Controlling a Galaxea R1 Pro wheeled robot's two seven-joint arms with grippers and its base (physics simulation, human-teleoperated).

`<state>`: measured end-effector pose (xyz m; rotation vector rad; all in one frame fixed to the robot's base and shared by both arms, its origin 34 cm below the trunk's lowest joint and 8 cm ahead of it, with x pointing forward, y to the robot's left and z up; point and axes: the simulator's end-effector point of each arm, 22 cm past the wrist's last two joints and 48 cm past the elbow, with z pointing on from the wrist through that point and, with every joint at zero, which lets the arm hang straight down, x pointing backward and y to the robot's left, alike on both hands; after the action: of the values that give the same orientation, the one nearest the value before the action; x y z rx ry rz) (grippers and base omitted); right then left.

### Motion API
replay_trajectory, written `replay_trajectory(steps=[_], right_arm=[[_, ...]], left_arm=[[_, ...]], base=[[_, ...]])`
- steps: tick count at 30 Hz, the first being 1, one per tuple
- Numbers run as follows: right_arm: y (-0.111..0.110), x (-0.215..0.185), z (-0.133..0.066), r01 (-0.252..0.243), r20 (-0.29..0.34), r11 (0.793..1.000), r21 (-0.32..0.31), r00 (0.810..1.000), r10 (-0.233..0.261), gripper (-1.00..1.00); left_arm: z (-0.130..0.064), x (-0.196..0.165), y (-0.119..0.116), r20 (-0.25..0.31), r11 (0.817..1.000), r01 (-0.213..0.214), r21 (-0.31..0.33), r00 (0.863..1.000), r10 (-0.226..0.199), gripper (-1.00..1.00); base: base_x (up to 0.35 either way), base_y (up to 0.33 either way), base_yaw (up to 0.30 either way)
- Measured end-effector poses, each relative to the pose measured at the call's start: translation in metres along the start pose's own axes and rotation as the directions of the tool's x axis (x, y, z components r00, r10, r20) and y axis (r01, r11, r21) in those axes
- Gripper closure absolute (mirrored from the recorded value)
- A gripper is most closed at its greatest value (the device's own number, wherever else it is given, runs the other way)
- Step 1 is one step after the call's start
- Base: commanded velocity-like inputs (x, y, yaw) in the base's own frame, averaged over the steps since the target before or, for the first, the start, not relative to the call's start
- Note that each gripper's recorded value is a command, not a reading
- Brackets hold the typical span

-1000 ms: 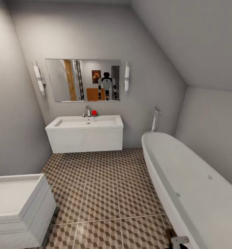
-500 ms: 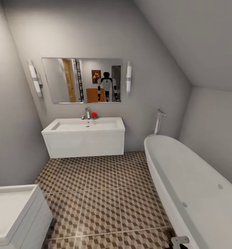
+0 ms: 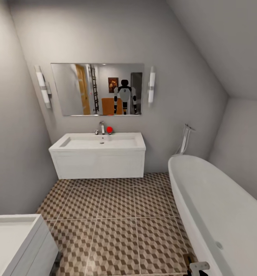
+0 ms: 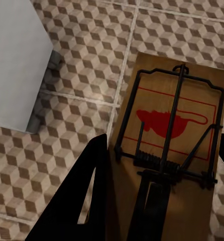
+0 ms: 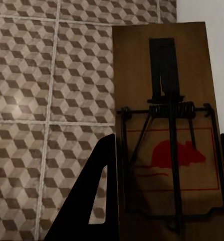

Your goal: Take the four mousetraps from the cabinet in the bathroom and place them on the bathroom floor. Make sure all four end up on the same floor surface, and ensure that at least two of them are either under or directly next to the same bathroom sink.

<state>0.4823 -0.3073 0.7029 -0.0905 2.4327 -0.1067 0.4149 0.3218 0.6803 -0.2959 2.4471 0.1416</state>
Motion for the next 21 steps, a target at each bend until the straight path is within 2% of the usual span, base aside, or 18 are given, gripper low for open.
replay_trajectory(steps=[9,21], right_arm=[[0.0,0.0,0.0,0.0,0.0,1.0,0.0,1.0,0.0,1.0],[-0.0001,0.0,0.0,0.0,0.0,1.0,0.0,1.0,0.0,1.0]], left_arm=[[0.0,-0.0001,-0.001,0.0,1.0,0.001,0.001,1.0,-0.001,1.0],[0.0001,-0.0004,-0.0006,0.001,1.0,0.0,0.001,1.0,0.0,1.0]], base=[[0.326,0.0,0.138],[0.327,0.0,0.016]])
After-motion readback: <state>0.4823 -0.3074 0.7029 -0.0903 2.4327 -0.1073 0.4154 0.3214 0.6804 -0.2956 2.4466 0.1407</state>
